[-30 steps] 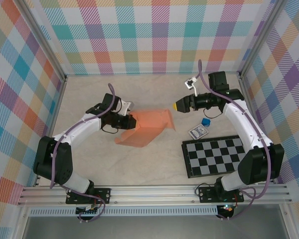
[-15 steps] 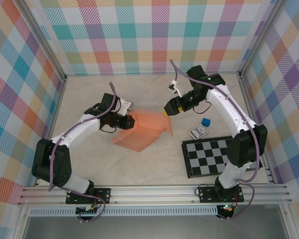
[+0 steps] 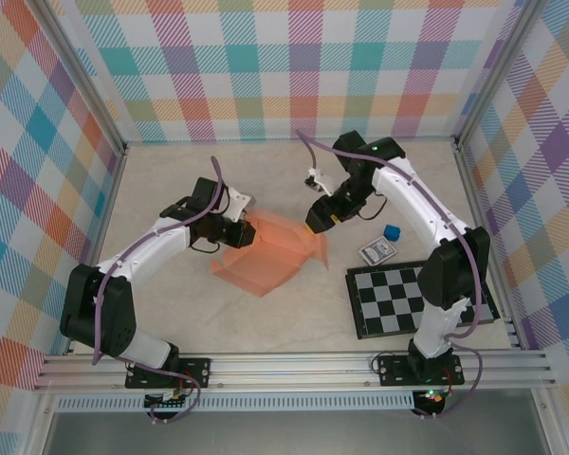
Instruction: Fold the paper box
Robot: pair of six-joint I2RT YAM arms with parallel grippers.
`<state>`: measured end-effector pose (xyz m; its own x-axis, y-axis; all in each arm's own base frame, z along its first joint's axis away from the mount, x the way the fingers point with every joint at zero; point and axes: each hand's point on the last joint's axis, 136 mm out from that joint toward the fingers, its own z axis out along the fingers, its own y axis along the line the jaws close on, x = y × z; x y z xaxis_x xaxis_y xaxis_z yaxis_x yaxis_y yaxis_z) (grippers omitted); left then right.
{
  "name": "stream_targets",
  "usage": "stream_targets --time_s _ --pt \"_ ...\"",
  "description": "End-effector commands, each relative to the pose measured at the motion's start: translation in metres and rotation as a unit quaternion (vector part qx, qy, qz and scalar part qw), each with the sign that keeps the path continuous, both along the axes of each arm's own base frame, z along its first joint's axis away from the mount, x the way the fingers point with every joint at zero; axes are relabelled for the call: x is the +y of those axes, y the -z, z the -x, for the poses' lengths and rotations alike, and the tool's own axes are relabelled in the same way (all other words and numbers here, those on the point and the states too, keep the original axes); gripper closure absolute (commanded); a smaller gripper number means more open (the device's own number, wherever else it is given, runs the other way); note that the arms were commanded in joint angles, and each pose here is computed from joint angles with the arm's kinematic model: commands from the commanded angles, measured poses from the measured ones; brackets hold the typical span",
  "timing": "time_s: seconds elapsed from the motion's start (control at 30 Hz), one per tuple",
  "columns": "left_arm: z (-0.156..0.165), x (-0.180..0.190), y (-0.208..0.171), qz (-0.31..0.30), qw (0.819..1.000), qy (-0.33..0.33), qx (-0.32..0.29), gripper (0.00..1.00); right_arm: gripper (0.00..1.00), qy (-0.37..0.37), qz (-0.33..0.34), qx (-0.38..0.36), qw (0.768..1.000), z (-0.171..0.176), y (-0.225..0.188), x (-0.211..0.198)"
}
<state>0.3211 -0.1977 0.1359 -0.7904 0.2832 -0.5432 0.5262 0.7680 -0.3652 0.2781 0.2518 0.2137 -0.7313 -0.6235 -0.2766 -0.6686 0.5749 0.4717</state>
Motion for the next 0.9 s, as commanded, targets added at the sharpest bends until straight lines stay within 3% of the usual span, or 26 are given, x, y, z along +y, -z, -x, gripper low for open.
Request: stream_targets --time_s 0.0,0.27,0.4,0.57,0.73,0.87 --pt "0.0 -0.005 -0.007 0.03 1.0 0.003 0.001 1.0 0.36 -0.005 0.013 -0.026 1.0 -0.003 0.002 0.003" --pt "-0.004 -0.008 0.006 0.051 0.998 -0.026 0.029 1.0 0.38 0.026 -0.101 -0.057 0.993 0.001 -0.03 0.025" --pt "-0.004 -0.012 0.009 0.066 0.997 -0.032 0.032 1.0 0.34 0.066 -0.154 -0.074 0.983 0.002 -0.044 0.025" --pt "-0.002 -0.012 0.009 0.063 0.997 -0.019 0.027 1.0 0.36 0.148 -0.231 -0.055 0.96 -0.016 -0.071 -0.011" --pt "-0.001 -0.017 0.001 0.077 0.997 -0.006 0.023 1.0 0.33 0.134 -0.302 -0.055 0.942 -0.007 -0.1 -0.035" --pt "-0.002 -0.02 -0.002 0.09 0.996 -0.002 0.024 1.0 0.37 0.159 -0.279 -0.067 0.945 -0.012 -0.086 -0.052"
